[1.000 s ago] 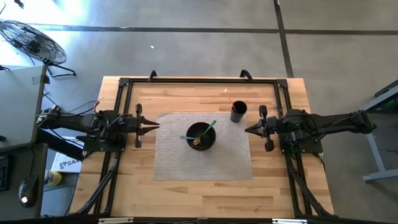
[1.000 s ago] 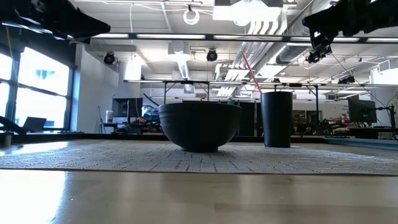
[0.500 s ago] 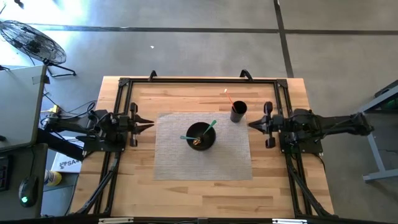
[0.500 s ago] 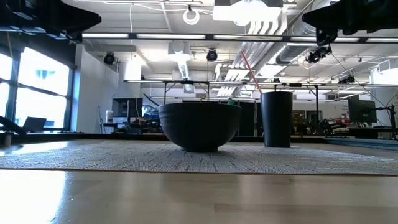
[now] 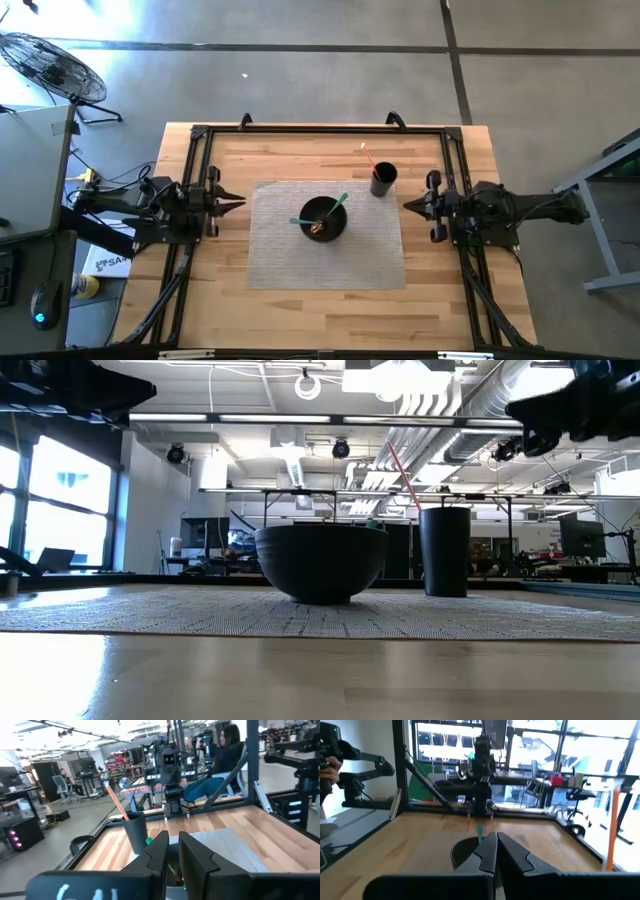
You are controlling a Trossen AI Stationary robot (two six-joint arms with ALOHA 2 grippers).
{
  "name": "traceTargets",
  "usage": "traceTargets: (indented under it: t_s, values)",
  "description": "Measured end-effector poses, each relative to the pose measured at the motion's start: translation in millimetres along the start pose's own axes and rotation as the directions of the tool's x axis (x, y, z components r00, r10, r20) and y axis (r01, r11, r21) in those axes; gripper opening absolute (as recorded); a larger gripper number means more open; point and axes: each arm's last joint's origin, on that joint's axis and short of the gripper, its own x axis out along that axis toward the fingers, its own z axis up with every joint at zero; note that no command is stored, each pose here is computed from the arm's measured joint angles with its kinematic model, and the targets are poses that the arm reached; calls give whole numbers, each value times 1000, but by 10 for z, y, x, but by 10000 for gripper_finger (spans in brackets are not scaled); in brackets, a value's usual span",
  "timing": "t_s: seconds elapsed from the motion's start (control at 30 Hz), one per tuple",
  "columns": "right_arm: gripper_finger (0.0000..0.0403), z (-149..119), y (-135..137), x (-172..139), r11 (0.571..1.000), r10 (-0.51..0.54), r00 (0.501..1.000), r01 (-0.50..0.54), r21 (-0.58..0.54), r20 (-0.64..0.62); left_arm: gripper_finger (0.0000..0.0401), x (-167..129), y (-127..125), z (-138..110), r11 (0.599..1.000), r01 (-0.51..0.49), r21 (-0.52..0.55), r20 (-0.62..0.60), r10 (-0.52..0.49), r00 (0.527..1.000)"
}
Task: Pick & Place Utensil
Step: Return to Home Position
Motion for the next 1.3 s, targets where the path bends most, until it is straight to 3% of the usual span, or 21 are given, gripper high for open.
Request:
traceTargets:
  t_s: [0.27,0.87,0.97,1.13,1.3]
  values:
    - [2,-274,20,23,1000,0,999,-1,25,36,40,47,-40,-138,1000,1,-19,32,-1,999]
    - [4,-271,24,25,998,13,999,-16,66,38,40,100,-126,-467,996,31,-89,40,-28,999]
    - [1,-262,14,25,998,-19,999,16,64,46,40,101,-144,-485,993,81,-91,32,-79,996]
    - [5,-288,-10,24,992,-105,994,104,67,15,40,93,-195,-495,966,246,-79,48,-243,969]
    - [9,-295,-17,23,989,-131,991,131,67,6,40,94,-191,-500,970,229,-77,41,-227,973]
